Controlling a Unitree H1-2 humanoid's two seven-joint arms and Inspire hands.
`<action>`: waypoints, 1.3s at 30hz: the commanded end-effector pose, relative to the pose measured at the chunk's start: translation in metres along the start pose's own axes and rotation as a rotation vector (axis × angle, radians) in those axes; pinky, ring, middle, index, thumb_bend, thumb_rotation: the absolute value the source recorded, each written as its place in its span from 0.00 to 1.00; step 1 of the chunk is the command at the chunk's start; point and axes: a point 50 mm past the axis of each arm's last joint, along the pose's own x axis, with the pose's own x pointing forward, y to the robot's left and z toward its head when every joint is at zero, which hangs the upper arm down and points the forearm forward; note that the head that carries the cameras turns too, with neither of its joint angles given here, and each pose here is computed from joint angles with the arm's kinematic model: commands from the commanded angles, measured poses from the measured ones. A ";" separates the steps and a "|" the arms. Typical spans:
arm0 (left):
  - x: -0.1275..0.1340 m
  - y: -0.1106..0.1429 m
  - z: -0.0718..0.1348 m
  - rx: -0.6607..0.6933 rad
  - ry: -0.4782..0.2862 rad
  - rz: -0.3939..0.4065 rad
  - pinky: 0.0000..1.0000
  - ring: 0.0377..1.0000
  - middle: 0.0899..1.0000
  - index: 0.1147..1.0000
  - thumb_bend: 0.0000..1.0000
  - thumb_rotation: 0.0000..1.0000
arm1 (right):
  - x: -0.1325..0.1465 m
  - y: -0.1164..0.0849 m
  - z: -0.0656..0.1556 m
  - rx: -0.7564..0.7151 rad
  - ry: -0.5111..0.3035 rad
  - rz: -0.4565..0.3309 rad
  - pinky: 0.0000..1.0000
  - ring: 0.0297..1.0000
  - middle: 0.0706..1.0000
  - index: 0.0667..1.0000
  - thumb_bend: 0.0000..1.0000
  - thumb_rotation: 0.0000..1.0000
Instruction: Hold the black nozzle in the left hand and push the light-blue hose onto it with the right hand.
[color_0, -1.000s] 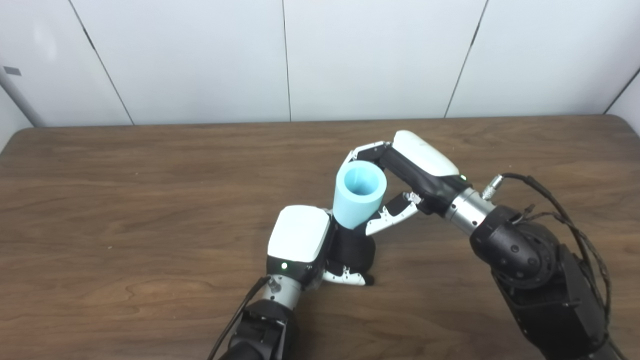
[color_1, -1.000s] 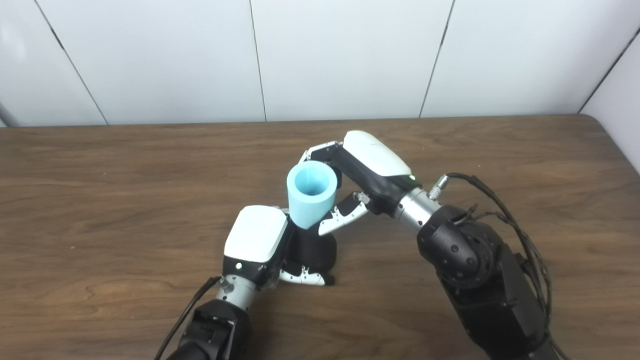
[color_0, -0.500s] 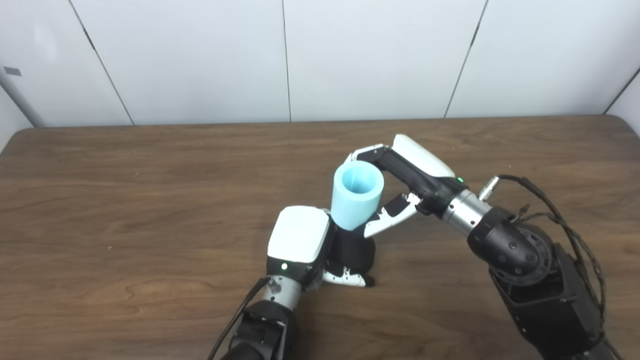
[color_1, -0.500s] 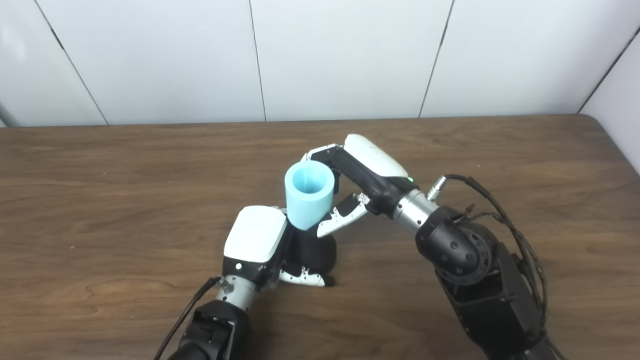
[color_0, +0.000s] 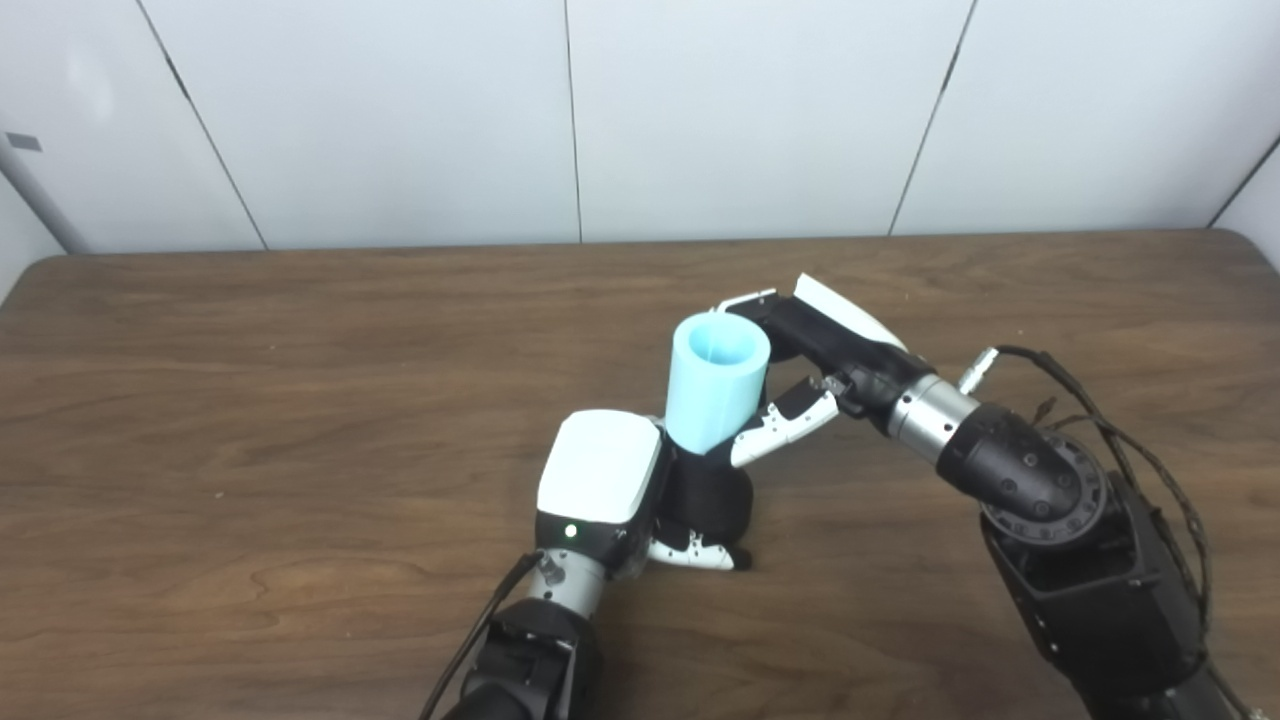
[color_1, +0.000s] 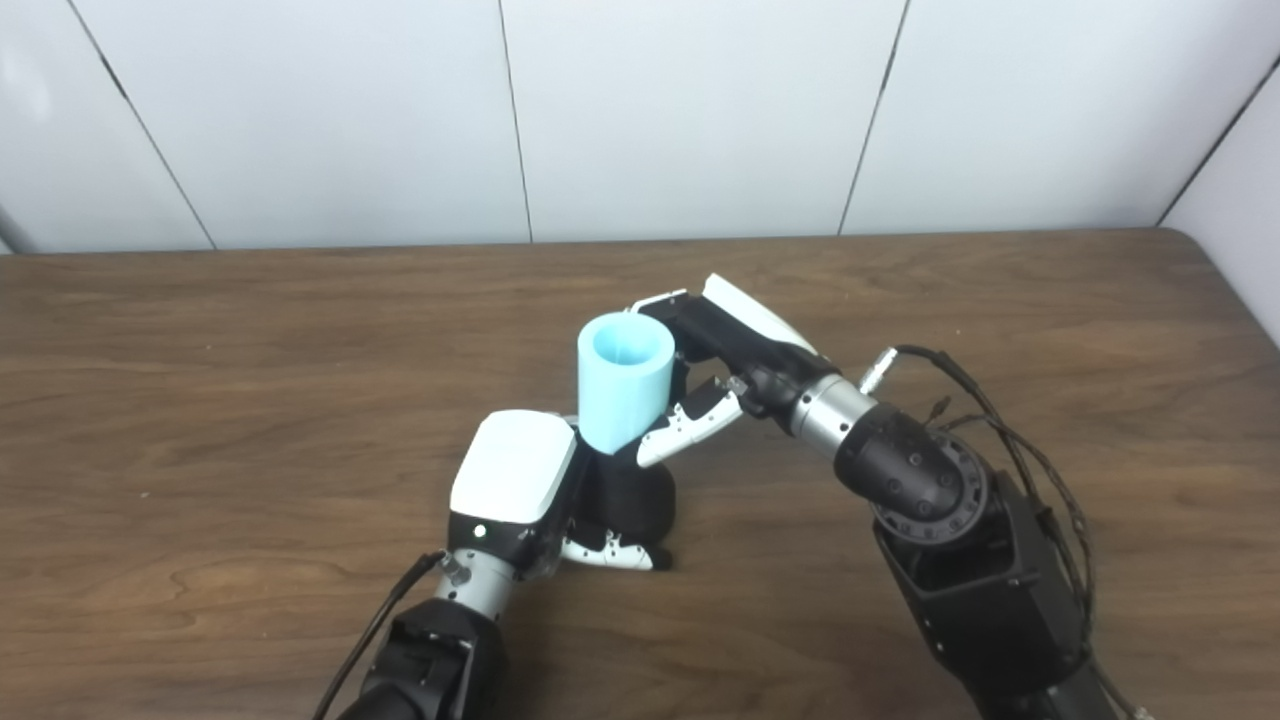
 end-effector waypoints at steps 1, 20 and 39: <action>-0.018 -0.035 0.014 -0.061 -0.029 -0.227 0.57 0.55 0.47 0.41 0.52 0.00 | 0.000 -0.007 0.000 -0.037 0.017 -0.001 0.30 0.38 0.47 0.52 0.49 0.00; -0.015 -0.034 0.018 -0.057 -0.028 -0.226 0.57 0.54 0.45 0.41 0.52 0.00 | -0.010 0.000 0.004 -0.154 0.009 0.024 0.30 0.37 0.46 0.52 0.49 0.00; -0.014 -0.034 0.019 -0.071 -0.019 -0.235 0.60 0.57 0.49 0.40 0.52 0.00 | -0.013 -0.005 0.001 -0.165 0.022 0.083 0.53 0.60 0.63 0.64 0.89 0.05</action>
